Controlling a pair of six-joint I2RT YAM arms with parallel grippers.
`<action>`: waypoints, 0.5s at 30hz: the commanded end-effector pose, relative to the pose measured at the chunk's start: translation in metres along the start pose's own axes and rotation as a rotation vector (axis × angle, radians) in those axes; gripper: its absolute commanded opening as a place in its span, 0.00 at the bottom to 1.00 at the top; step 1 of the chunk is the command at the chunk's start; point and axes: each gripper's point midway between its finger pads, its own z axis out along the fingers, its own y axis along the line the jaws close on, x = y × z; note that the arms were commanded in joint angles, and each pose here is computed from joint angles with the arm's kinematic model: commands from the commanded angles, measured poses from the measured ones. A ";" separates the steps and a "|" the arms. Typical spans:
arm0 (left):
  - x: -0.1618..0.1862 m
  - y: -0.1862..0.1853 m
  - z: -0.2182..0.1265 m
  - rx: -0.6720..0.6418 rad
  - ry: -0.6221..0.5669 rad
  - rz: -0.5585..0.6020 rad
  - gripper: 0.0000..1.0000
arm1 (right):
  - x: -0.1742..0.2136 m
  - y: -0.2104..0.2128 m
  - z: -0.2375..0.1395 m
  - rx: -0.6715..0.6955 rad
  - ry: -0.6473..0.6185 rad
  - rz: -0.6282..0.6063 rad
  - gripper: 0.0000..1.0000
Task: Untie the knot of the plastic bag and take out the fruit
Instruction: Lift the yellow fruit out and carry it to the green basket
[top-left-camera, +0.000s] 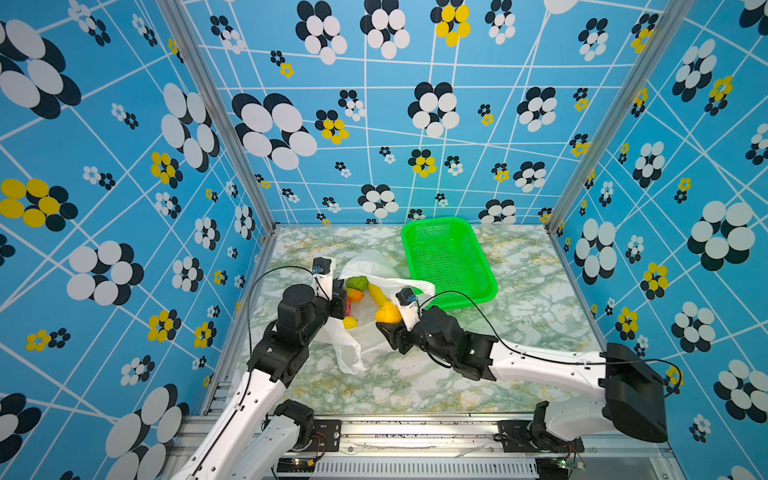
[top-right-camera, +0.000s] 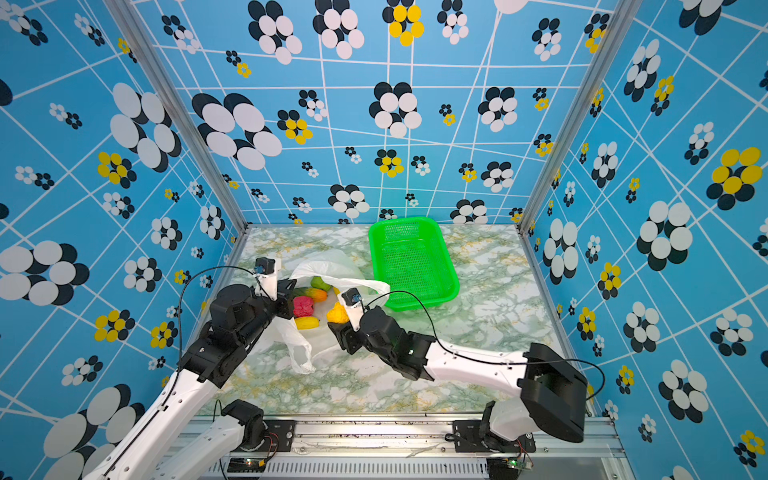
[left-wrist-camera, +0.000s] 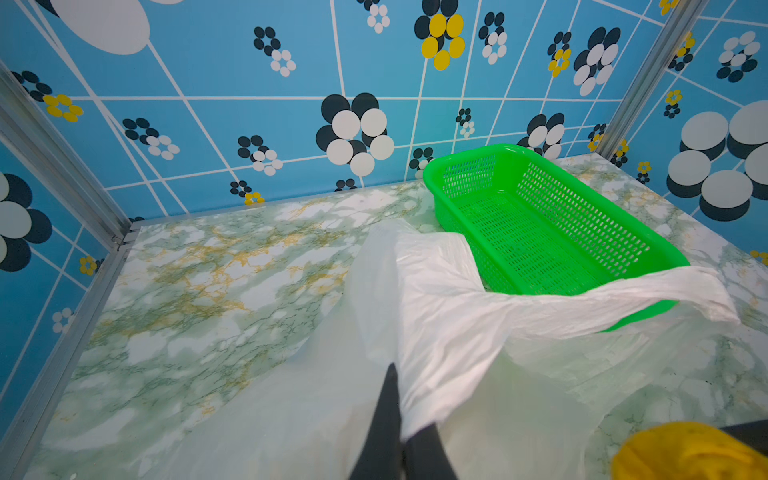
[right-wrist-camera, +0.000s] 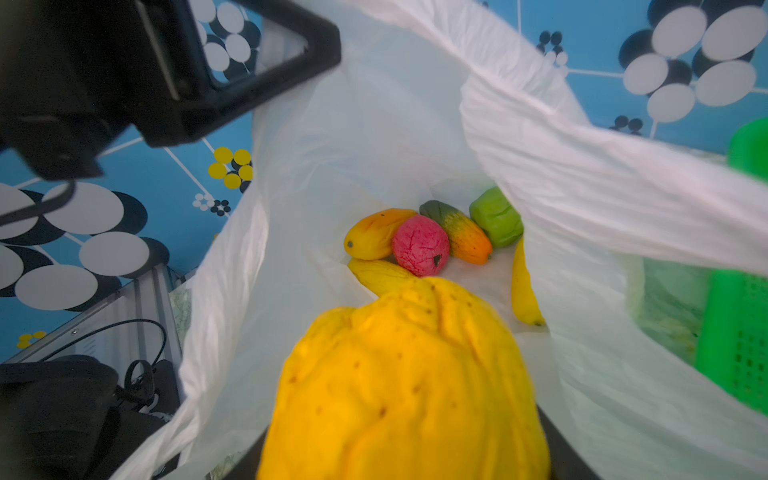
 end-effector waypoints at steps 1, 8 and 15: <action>-0.003 0.001 -0.001 -0.010 -0.019 -0.014 0.00 | -0.034 -0.028 -0.034 0.131 -0.104 -0.038 0.33; -0.003 0.002 -0.003 -0.015 -0.024 -0.014 0.00 | -0.040 -0.099 -0.082 0.344 -0.154 0.032 0.31; -0.003 0.002 -0.003 -0.015 -0.024 -0.016 0.00 | 0.000 -0.198 -0.103 0.601 -0.055 0.276 0.31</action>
